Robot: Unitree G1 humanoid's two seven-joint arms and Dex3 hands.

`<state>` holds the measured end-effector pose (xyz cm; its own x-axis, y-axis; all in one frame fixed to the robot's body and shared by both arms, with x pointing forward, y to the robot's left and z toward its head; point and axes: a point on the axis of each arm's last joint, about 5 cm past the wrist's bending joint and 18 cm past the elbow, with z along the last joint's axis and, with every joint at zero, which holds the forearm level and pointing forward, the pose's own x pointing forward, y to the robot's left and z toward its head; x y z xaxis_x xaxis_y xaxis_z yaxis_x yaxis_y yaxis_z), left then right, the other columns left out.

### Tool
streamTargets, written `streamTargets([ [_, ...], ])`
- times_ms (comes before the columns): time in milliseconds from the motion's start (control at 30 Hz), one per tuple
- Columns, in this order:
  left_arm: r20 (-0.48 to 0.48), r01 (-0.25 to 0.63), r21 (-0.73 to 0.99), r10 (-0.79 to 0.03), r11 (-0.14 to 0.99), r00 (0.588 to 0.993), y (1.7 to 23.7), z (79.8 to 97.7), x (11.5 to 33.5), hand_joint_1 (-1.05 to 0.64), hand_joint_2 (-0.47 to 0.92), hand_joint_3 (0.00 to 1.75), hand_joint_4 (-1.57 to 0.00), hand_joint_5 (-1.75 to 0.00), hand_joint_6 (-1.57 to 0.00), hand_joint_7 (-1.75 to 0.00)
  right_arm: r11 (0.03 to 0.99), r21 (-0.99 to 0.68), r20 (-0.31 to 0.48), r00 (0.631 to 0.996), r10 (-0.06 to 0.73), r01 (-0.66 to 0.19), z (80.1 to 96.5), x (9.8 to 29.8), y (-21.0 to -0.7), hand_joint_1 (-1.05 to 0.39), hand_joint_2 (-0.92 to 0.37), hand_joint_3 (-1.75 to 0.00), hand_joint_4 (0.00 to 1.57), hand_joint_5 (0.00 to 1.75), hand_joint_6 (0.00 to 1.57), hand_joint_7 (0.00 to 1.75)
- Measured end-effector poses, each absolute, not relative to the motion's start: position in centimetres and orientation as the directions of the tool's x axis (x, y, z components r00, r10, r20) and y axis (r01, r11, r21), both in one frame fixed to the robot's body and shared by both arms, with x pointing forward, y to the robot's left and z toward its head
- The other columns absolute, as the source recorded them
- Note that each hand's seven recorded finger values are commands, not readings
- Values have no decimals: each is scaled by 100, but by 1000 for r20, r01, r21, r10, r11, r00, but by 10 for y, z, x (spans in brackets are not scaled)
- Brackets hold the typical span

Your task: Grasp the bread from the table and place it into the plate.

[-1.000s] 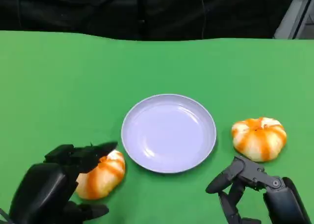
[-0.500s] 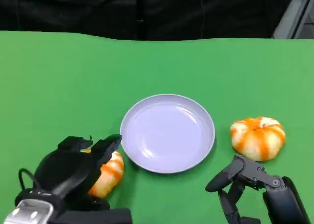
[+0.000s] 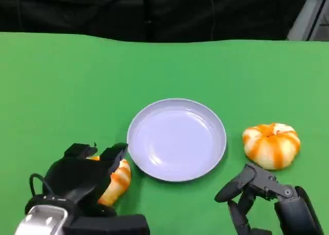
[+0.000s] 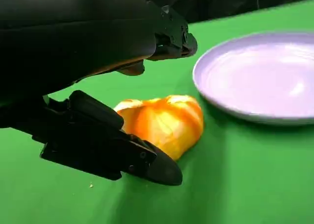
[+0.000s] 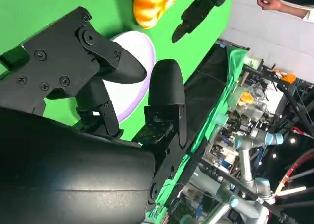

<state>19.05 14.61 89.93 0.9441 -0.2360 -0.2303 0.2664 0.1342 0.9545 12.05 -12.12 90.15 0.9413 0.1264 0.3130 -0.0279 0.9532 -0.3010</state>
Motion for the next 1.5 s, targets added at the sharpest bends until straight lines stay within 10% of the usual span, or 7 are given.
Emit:
streamTargets([
  [400,-269,295,950,-210,106,940,143,885,199,-62,92,1,-29,-36,-25,-1,954,-299,307,943,129,-33,901,120,-120,-14,-42,-120,81,166,72,123],
  [600,-295,317,943,-185,105,938,145,874,204,-38,92,1,-62,-51,-55,-5,954,-299,306,943,129,-34,901,120,-120,-14,-42,-119,80,164,72,124],
  [1067,-233,266,953,-207,148,950,150,855,218,-30,92,19,-80,-61,-103,-11,954,-299,305,943,129,-34,901,120,-120,-14,-41,-120,81,164,72,124],
  [1167,-175,221,954,-221,204,959,153,850,218,-19,92,14,-83,-115,-122,-13,954,-298,305,943,130,-35,901,120,-120,-13,-41,-121,81,164,72,124],
  [1267,-62,133,951,-250,280,966,162,838,213,-16,80,44,-78,-160,-97,-89,954,-296,305,943,130,-36,901,119,-119,-13,-41,-121,81,164,72,124],
  [1433,23,72,939,-268,338,963,167,830,210,-16,73,59,-78,-166,-89,-108,955,-295,305,943,131,-38,901,119,-119,-13,-41,-121,81,164,72,124],
  [1500,41,58,934,-266,353,963,167,831,211,-15,54,98,-85,-173,-80,-143,955,-294,305,943,132,-38,901,119,-119,-15,-42,-120,82,166,72,124],
])
